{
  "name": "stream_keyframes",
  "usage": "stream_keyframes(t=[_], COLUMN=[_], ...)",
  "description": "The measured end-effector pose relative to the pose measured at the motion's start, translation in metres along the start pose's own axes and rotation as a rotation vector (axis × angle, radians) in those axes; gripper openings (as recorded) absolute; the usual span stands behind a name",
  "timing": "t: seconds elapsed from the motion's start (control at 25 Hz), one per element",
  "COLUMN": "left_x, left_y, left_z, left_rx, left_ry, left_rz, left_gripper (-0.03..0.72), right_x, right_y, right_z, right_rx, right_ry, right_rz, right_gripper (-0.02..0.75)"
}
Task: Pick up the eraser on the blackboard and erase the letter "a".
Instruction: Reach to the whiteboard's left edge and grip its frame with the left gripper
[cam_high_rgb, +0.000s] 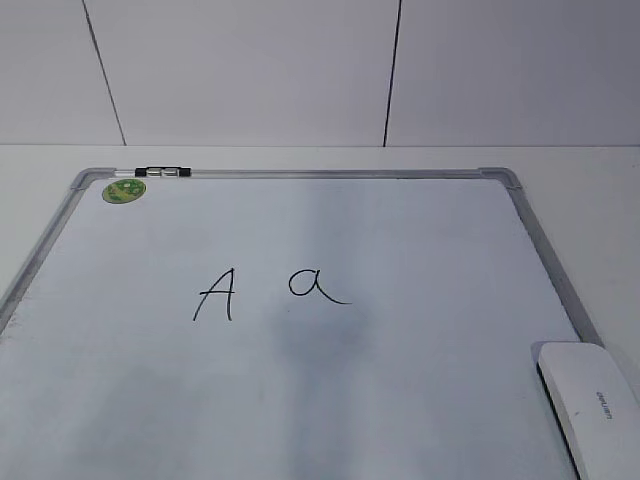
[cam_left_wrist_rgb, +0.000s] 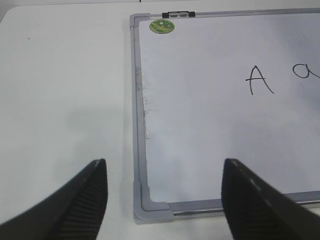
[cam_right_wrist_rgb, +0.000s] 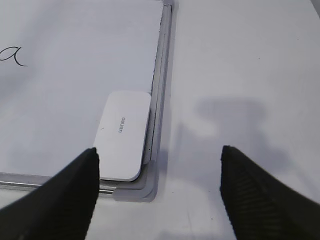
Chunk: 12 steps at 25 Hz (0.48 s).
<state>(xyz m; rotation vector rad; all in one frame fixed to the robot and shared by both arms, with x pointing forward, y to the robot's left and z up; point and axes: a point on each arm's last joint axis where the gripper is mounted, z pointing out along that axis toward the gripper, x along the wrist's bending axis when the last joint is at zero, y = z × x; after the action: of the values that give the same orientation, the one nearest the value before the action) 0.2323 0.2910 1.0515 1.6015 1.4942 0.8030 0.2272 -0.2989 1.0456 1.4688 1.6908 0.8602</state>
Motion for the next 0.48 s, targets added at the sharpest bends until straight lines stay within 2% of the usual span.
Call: stream_keyframes(t=[0.48], left_x=[0.0], left_y=[0.0], left_z=[0.0], left_rx=[0.0], left_ry=[0.0], left_rz=[0.0], left_gripper=[0.538], right_x=[0.0], right_y=[0.0], right_z=[0.0], right_rx=[0.0], right_ry=[0.0], right_rz=[0.0], right_gripper=[0.578])
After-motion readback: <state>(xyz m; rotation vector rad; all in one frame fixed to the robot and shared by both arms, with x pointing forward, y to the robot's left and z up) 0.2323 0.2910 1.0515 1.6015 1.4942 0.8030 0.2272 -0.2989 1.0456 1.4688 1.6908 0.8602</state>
